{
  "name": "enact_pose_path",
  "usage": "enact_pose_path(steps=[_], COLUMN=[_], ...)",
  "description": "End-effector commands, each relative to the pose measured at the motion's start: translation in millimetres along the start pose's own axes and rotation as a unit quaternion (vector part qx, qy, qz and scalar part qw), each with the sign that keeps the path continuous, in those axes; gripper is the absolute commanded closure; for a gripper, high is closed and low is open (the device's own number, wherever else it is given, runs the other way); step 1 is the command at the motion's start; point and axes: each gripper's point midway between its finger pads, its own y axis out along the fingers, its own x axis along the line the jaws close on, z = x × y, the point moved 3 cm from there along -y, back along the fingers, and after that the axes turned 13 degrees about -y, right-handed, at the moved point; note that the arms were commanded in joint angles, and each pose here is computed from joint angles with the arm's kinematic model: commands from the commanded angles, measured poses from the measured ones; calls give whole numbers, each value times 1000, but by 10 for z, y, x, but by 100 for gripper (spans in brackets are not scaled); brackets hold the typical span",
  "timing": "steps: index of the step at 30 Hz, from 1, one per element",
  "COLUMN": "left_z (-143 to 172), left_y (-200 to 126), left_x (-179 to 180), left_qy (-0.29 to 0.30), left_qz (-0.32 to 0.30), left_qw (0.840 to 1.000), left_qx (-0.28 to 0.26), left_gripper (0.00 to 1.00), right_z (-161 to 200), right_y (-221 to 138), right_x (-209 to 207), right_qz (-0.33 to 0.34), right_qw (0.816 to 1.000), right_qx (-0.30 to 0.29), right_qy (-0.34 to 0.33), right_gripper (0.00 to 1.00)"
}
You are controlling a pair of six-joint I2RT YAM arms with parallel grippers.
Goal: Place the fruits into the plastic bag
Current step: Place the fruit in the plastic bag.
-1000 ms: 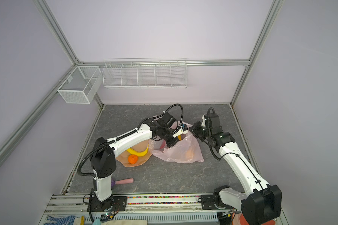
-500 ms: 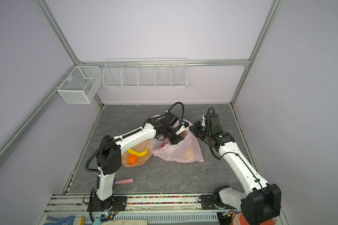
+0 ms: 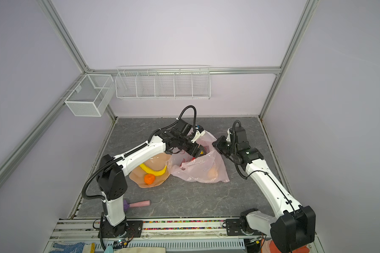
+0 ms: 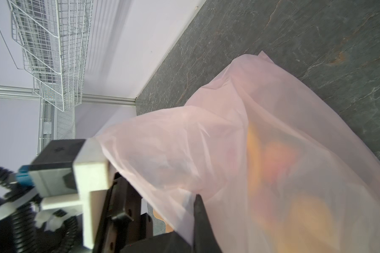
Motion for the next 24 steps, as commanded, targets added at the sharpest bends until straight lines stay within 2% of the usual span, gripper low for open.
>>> enact_pose_path(steps=[1,9,14,16,20,24], left_z=[89,274,446,541,760,1038], left_y=[-207,-671,-972,-1116,-1307,-1462], left_x=[48,116,255,365,552,922], left_qy=[-29,-83,-151,-200,-255,-367], left_qz=[-35,-61,-85,-114,-154,-190], left_qw=[999,994,983,970,948,903], left_qx=[0,-26,-60,-80,-108,-122], left_gripper=[21,20,20,19,16,16], right_z=[5,-1,0,-6,-4,-3], right_y=[17,33,38,34,33,42], right_x=[28,34,49,54,55,57], right_qz=[-8,-10,-13,-14,-14,-16], right_qw=[1000,1000,1000,1000,1000,1000], right_qx=[0,2,4,5,6,8], right_qy=[0,-1,-3,-3,-5,-5], right_gripper=[93,93,94,93,93,93])
